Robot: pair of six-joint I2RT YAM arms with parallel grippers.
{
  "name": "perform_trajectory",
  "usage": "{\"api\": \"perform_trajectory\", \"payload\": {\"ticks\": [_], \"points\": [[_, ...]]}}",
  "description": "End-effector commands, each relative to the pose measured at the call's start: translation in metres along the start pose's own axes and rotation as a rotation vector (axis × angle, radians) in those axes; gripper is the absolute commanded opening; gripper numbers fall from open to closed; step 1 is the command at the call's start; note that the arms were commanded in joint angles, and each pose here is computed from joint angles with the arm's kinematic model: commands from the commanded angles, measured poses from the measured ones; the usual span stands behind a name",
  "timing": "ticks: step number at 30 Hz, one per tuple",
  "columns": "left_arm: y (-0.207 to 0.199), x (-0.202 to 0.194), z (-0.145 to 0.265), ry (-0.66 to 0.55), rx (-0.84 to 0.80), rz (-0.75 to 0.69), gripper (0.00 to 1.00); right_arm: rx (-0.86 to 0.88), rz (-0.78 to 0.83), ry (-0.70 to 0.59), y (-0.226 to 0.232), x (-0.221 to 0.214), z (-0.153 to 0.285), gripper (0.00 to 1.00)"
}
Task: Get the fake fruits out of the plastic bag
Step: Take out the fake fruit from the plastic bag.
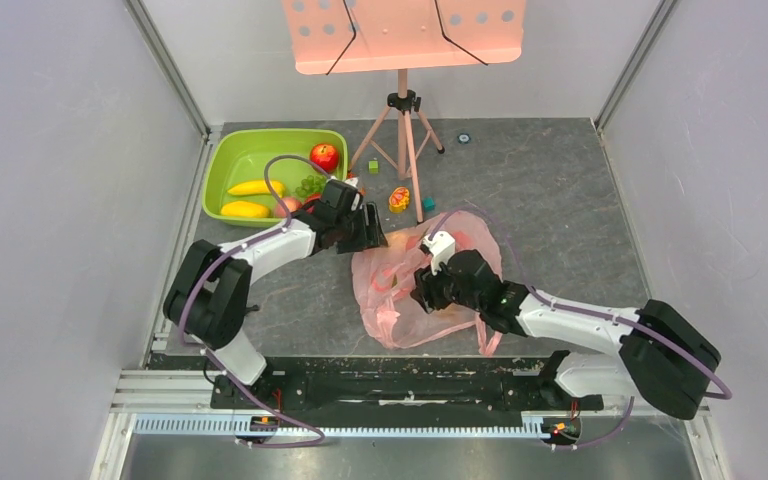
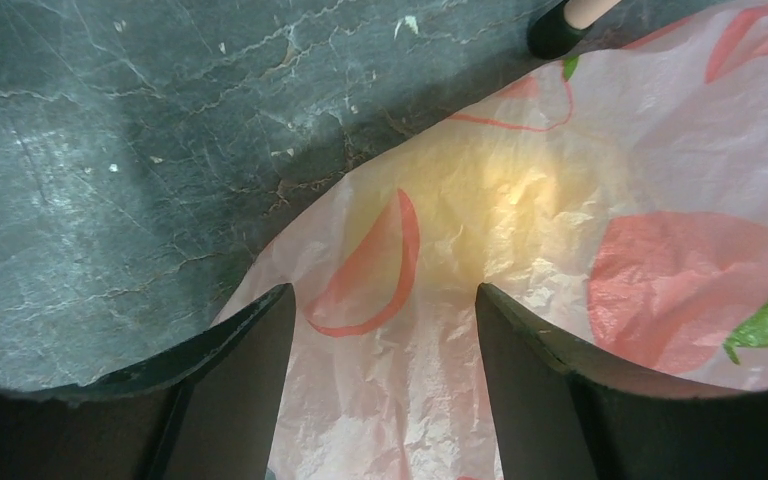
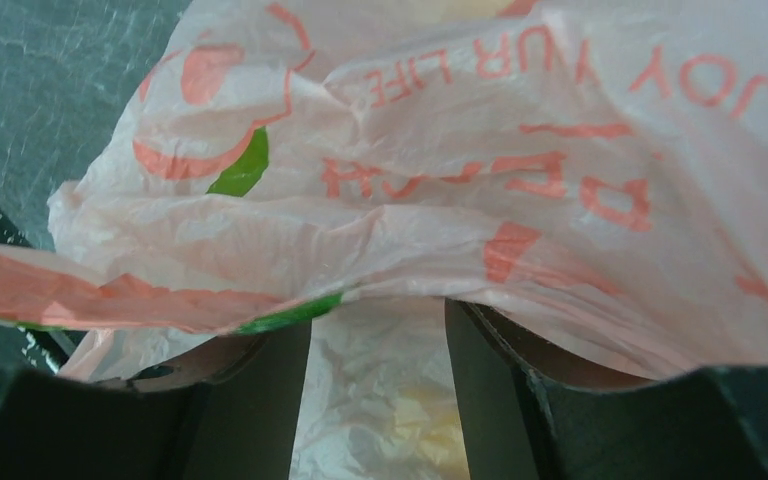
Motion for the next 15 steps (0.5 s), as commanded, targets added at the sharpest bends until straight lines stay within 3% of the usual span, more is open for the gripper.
{"api": "perform_trajectory", "payload": {"ticks": [1,8,15], "points": [[-0.01,0.012,-0.009,-0.038,-0.013,-0.007,0.72,-0.016,0.005,-0.155,0.006,0.04,-0.009,0.56],[-0.01,0.0,-0.023,0.01,-0.01,-0.013,0.69,0.0,0.024,-0.139,0.009,0.045,-0.026,0.67],[-0.017,-0.01,-0.033,0.049,-0.025,-0.036,0.65,0.007,0.059,-0.136,0.01,0.047,-0.041,0.87]]}}
Point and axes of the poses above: each gripper's point midway between its finger pads, its own z axis back along the fingers, its own y axis along the line the jaws close on, x = y × z, the point moved 6 cm from there along z, back along the fingers, and after that the axes turned 5 degrees about -z, right-handed, at the moved point
